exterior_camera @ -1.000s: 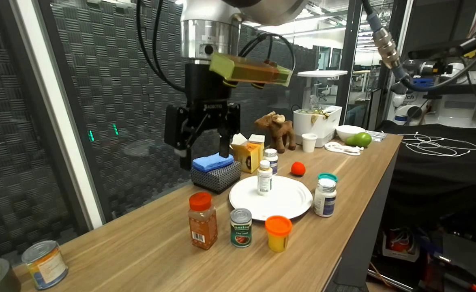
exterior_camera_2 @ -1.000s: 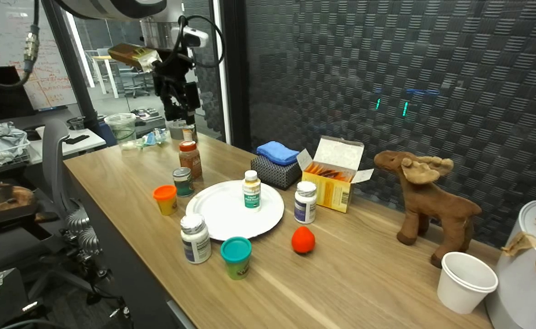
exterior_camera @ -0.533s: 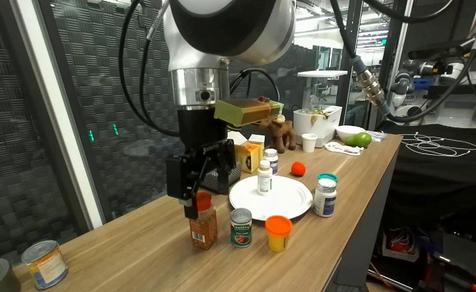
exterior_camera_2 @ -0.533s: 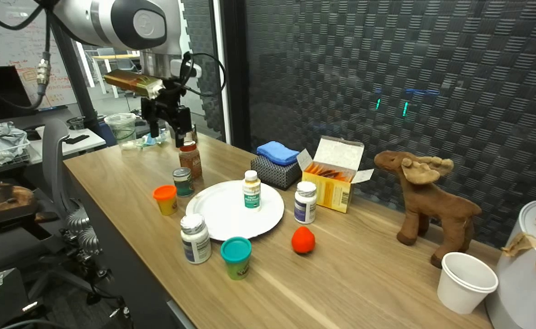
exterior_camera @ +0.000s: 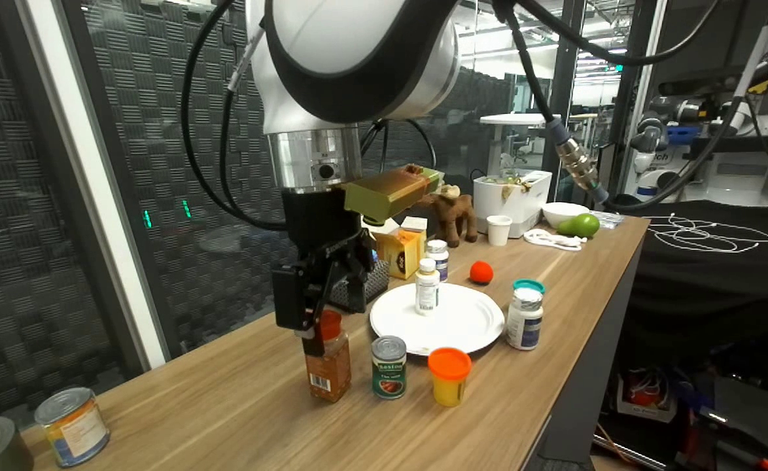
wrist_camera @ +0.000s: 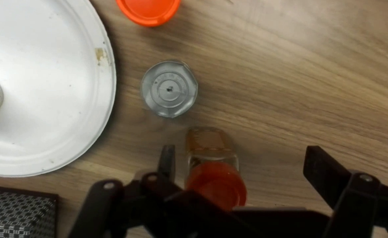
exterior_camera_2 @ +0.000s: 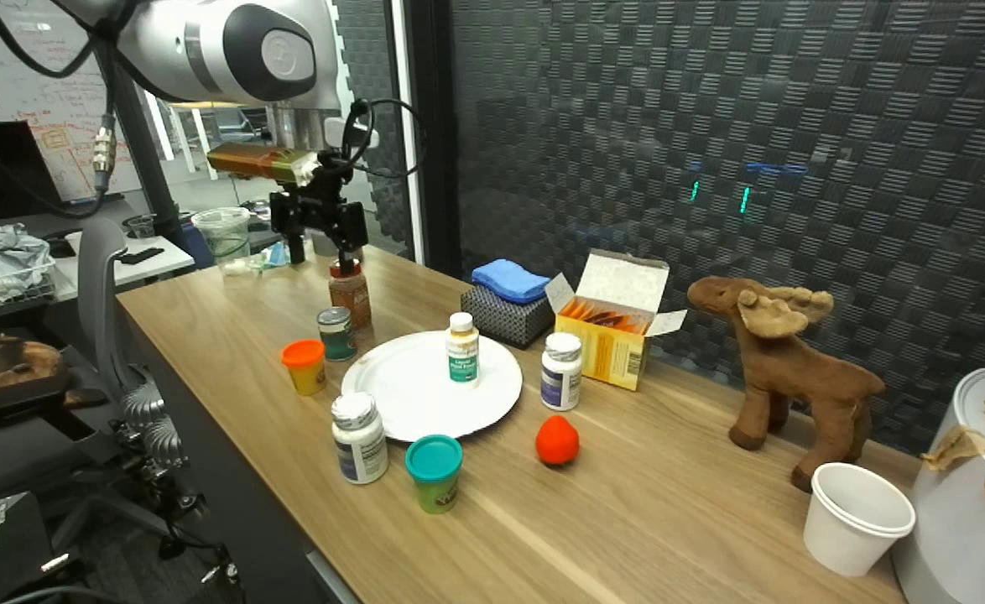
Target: Put the bottles and orange plushie surrounding the white plate on the white plate
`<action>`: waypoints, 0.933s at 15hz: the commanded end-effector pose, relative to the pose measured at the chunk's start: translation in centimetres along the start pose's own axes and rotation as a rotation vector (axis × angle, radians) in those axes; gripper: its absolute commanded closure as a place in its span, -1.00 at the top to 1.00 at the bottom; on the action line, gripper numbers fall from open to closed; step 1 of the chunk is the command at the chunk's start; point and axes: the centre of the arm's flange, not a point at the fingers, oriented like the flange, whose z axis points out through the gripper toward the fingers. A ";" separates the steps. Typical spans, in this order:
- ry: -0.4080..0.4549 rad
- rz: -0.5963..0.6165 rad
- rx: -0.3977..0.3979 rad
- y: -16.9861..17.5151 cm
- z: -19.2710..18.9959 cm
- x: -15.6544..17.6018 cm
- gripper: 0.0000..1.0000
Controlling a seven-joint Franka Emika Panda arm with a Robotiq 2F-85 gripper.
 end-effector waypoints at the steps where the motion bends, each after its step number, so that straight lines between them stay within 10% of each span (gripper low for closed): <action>1: 0.016 -0.020 -0.039 0.0 -0.8 1.7 1.00; 5: 0.011 -0.026 -0.031 0.2 -0.4 2.5 1.00; 14: 0.012 0.003 -0.040 1.3 -3.2 2.5 -0.52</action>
